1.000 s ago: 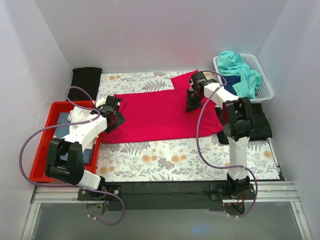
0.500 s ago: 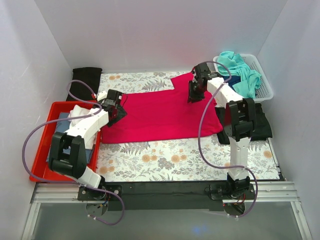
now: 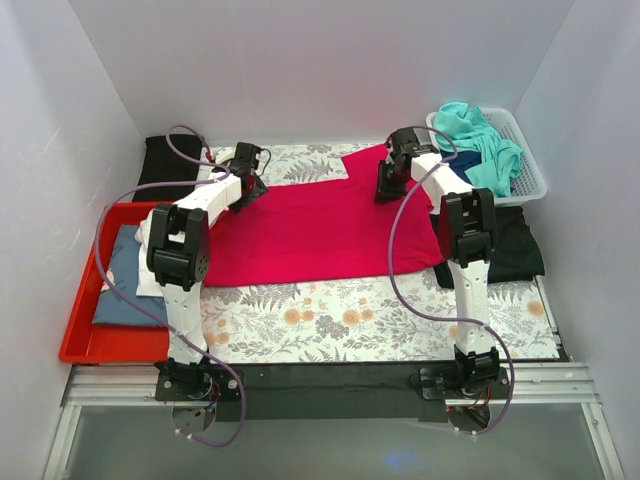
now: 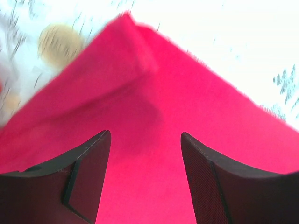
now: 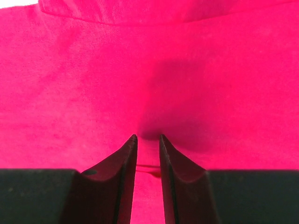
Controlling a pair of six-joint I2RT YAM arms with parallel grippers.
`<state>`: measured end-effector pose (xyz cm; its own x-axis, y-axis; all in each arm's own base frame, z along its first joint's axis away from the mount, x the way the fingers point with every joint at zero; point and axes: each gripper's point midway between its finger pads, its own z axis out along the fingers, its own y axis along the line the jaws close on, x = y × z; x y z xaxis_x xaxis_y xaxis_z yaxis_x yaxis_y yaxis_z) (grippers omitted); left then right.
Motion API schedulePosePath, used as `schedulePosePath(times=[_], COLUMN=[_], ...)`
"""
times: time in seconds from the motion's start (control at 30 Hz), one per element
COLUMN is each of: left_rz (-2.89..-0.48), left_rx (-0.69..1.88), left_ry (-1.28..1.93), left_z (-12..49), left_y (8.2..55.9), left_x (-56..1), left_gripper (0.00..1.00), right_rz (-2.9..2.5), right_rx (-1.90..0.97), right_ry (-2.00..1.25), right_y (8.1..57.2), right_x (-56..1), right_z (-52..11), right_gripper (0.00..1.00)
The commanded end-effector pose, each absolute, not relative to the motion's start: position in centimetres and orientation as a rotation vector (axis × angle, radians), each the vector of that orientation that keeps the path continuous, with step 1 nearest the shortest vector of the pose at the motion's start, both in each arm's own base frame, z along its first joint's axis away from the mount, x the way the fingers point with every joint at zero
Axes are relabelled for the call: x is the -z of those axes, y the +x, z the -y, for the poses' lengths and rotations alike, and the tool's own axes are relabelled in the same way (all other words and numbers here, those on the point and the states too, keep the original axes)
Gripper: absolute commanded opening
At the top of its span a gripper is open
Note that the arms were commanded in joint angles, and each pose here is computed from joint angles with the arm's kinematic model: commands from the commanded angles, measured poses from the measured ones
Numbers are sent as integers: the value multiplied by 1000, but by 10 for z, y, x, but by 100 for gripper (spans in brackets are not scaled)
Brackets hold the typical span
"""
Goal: Fold and stack the t-shirts
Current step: Fold the flattened tshirt in 1/3 of the way
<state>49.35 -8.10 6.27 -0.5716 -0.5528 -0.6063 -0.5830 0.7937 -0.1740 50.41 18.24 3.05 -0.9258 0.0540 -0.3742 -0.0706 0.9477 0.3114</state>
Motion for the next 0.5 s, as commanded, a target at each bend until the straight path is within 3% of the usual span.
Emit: schedulePosePath(times=[0.0,0.47], left_rz=[-2208,-2206], left_rx=[-80,-328], left_ry=[-811,-754], left_z=[71,45], left_y=[527,546], left_x=[-96,-71], left_gripper=[60,54], right_rz=[-2722,-2755], right_rx=[-490,-474], right_ry=[25,46], right_y=[508,499], right_x=[-31,-22], right_z=[-180,-173], right_gripper=[32,30])
